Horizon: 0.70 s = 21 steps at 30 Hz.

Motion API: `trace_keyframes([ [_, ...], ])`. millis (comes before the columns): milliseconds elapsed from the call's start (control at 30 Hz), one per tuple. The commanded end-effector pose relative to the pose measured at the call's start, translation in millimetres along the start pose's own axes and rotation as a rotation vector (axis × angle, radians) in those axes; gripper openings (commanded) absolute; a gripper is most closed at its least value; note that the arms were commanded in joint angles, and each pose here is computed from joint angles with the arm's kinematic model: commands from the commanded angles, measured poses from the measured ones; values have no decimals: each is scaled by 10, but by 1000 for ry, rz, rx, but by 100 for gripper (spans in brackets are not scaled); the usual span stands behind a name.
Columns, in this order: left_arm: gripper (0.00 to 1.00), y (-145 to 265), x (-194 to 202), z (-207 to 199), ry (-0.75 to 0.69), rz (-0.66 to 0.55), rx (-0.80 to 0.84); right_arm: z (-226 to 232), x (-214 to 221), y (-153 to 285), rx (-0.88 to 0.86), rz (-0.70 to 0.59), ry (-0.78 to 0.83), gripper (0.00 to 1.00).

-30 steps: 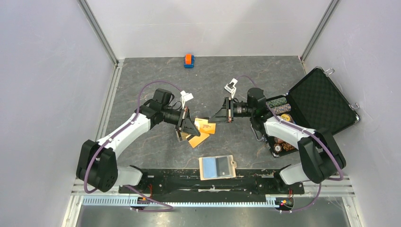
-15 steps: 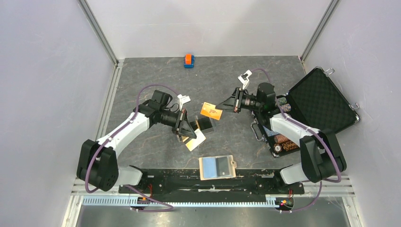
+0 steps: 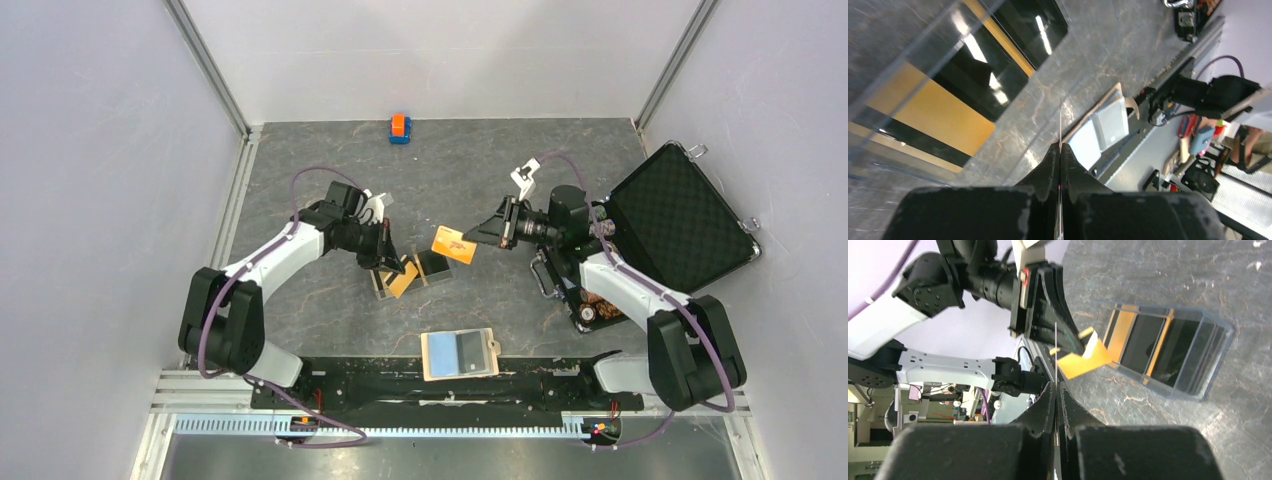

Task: Put the credit cards into the card holder
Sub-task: Place the credit card in the storage box.

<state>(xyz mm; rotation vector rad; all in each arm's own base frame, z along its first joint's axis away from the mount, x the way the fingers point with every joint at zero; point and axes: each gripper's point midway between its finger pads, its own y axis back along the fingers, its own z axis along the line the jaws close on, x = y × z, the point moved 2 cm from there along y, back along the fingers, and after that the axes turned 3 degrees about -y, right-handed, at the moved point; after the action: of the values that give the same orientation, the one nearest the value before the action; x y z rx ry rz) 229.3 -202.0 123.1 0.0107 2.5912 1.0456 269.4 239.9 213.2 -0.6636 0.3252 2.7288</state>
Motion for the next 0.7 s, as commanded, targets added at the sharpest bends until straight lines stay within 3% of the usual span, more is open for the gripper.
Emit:
trace_keyframes([
  [0, 2, 2, -392, 79, -61, -89, -89, -65, 137, 102, 32, -9, 28, 0],
  [233, 3, -32, -482, 274, -63, -60, -174, -214, 419, 231, 73, 0, -1, 0],
  [467, 21, -62, -371, 383, -56, -18, -208, -340, 616, 319, 108, -1, -24, 0],
  [667, 34, 79, -373, 369, -70, -64, -262, -419, 763, 364, 138, -10, -37, 0],
])
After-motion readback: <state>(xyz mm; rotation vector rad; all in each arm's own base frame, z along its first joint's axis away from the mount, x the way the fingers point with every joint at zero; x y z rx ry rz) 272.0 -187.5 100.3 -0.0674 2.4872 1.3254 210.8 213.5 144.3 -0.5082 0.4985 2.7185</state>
